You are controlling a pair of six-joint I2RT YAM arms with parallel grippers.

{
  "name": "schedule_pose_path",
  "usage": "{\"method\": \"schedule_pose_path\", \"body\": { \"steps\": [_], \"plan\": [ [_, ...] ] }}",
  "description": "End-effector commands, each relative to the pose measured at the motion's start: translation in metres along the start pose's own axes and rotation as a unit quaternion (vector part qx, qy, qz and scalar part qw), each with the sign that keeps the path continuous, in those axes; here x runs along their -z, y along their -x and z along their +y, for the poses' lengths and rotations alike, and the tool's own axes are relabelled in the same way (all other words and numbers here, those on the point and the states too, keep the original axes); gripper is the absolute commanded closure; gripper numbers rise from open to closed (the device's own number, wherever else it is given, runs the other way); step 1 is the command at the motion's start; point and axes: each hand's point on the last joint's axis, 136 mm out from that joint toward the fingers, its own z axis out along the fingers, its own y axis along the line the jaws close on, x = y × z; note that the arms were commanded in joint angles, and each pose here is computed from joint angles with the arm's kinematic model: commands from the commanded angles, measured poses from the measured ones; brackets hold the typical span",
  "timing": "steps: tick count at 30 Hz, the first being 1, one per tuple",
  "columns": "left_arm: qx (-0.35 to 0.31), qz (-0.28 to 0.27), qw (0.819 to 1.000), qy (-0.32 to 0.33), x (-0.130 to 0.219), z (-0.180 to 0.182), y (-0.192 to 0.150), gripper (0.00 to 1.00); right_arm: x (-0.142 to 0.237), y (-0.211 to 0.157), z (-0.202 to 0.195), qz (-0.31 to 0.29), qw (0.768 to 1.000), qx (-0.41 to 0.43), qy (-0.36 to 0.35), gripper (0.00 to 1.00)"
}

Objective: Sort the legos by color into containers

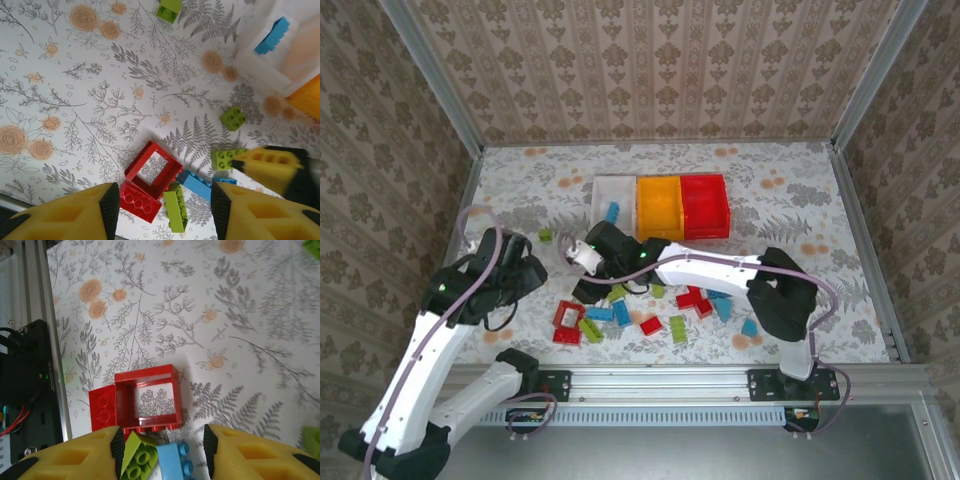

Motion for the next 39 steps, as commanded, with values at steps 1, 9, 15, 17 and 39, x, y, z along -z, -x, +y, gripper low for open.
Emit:
{"method": "schedule_pose_path", "body": {
  "steps": [1,9,15,17,39],
  "plan": [
    [0.018,-0.005,1.0,0.018,0.01,0.022,-0.008,0.46,-0.02,-0.013,0.012,0.044,0.999,0.018,0.018,0.54],
    [0.025,-0.013,1.0,-0.01,0.026,0.036,-0.019,0.46,-0.062,-0.021,0.013,0.087,0.996,0.022,0.015,0.58],
    [0.028,0.005,1.0,-0.012,0.034,0.048,-0.034,0.46,-0.079,-0.031,0.002,0.117,0.993,0.019,-0.008,0.61],
    [0.029,0.002,0.999,-0.016,0.036,0.049,-0.034,0.46,-0.081,-0.034,-0.004,0.123,0.992,0.02,-0.024,0.63],
    [0.021,0.008,0.999,-0.041,0.036,0.041,-0.036,0.46,-0.096,-0.047,-0.015,0.157,0.986,0.008,-0.046,0.81]
  ]
}}
